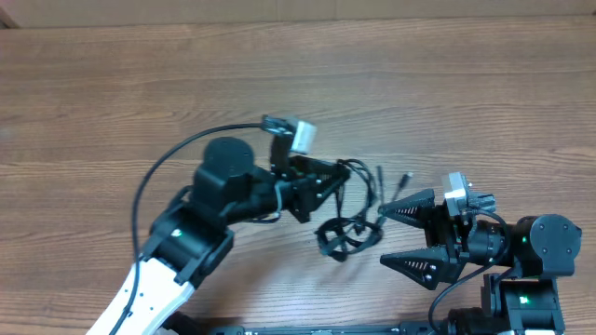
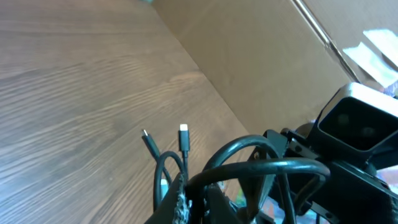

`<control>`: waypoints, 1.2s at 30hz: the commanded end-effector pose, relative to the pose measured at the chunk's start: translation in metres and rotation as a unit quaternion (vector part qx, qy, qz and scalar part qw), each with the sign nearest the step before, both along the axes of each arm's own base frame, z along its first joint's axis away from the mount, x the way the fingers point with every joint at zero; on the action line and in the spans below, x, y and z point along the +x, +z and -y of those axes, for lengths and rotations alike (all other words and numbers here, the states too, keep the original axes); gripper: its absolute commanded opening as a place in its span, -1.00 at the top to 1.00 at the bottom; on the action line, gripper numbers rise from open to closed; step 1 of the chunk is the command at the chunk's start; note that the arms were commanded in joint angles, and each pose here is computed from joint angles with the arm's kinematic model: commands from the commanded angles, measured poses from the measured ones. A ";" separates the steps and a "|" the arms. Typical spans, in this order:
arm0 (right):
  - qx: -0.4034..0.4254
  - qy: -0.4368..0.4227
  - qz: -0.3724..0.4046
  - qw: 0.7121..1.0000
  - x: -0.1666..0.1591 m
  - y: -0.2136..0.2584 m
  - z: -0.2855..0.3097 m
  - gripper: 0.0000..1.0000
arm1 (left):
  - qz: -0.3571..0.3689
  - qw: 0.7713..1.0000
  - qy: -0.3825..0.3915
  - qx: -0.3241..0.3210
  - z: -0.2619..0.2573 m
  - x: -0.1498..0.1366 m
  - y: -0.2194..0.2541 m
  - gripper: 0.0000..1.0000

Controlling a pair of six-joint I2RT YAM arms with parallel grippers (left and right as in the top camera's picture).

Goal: Untangle cables

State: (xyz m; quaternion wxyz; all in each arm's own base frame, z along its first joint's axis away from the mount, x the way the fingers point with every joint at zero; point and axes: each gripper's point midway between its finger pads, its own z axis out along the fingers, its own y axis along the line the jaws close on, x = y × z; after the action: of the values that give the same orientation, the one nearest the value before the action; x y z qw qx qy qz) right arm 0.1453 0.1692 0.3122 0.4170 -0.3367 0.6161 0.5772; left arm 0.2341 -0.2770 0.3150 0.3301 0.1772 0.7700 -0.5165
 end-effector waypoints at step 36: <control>0.002 -0.012 0.005 1.000 0.002 0.006 0.000 -0.20 | -0.010 0.996 -0.040 0.083 0.046 -0.006 -0.062 0.92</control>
State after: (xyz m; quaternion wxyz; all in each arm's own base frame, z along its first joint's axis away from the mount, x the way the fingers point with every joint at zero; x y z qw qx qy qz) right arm 0.1484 0.1687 0.3109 0.4139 -0.3239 0.6230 0.5794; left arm 0.2298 -0.3271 0.2411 0.2686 0.2204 0.8162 -0.4617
